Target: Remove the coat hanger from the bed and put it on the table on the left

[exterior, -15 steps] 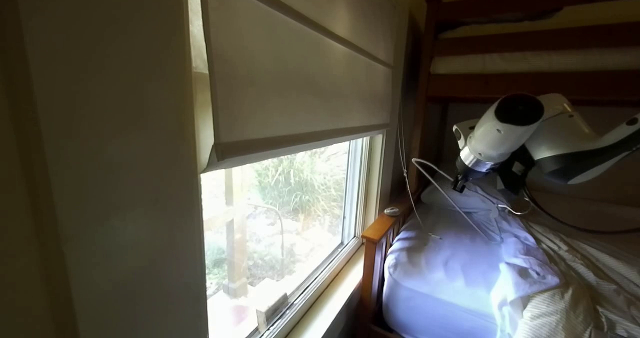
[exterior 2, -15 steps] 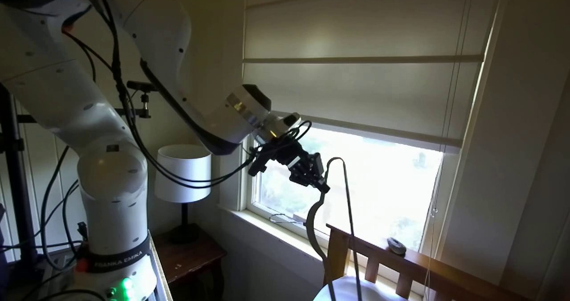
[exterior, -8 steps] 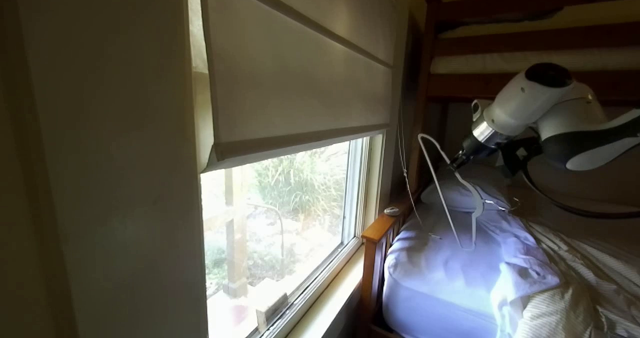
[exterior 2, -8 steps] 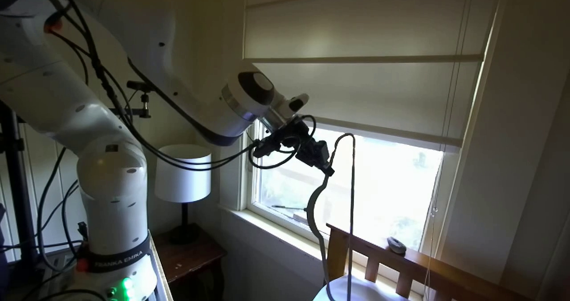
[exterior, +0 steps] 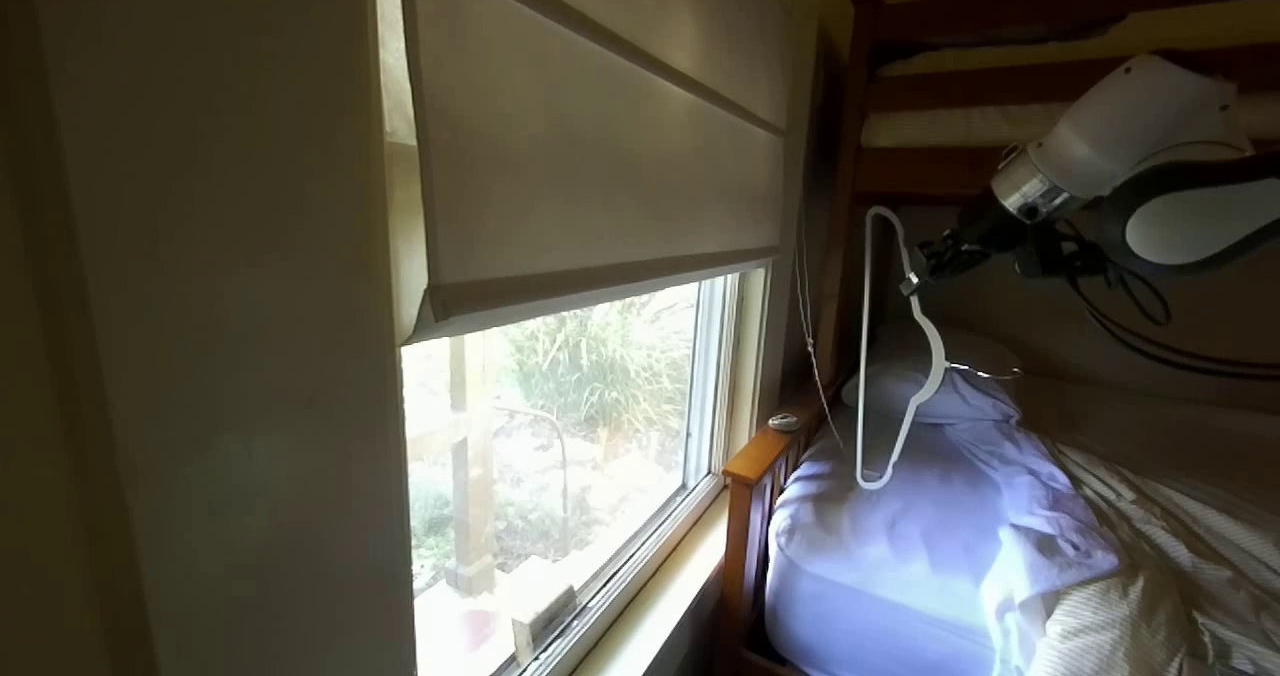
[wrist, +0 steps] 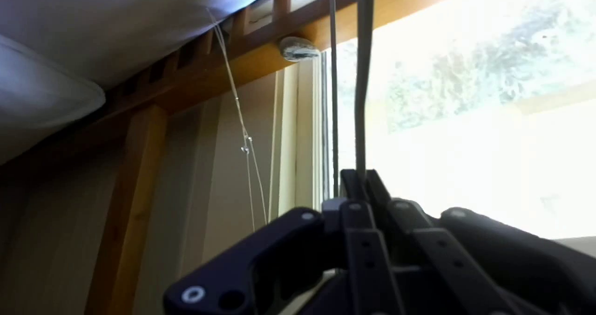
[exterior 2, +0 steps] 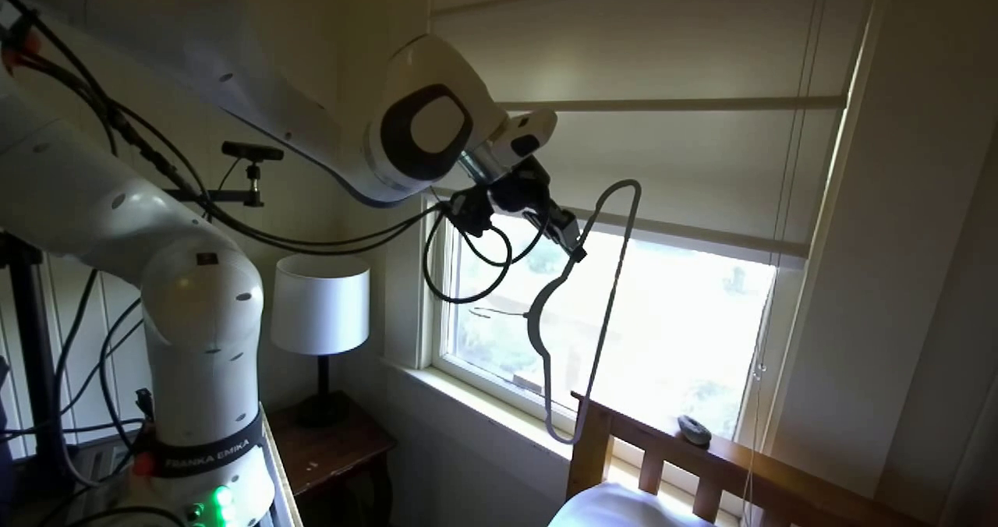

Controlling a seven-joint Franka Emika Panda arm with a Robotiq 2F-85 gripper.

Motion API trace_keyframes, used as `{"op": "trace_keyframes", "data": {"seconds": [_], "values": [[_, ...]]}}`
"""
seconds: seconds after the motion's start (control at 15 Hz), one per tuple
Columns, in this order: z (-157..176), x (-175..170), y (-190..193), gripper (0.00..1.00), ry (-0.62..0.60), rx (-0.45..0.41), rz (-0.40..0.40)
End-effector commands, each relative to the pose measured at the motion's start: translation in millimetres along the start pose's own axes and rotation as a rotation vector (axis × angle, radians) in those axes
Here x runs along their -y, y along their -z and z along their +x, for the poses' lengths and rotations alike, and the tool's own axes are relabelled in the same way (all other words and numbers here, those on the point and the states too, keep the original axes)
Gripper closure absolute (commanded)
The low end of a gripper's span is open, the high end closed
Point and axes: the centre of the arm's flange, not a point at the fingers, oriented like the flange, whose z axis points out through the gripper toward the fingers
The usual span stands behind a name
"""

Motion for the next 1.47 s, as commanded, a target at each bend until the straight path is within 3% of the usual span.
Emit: {"op": "trace_keyframes", "data": {"seconds": [0.0,0.33,0.6,0.73,0.93,1.2,1.4], "values": [[16.6,-2.7,20.2,0.99,-0.095,-0.005,0.154],[23.2,-1.1,-20.5,0.99,-0.177,0.119,0.325],[34.8,35.0,-68.7,0.99,-0.137,0.280,0.485],[31.2,60.9,-85.0,0.99,-0.103,0.356,0.516],[2.1,82.2,-112.9,0.99,-0.072,0.478,0.545],[-56.5,84.8,-144.2,0.99,-0.090,0.620,0.578],[-92.1,98.3,-165.3,0.99,0.009,0.755,0.563]]}}
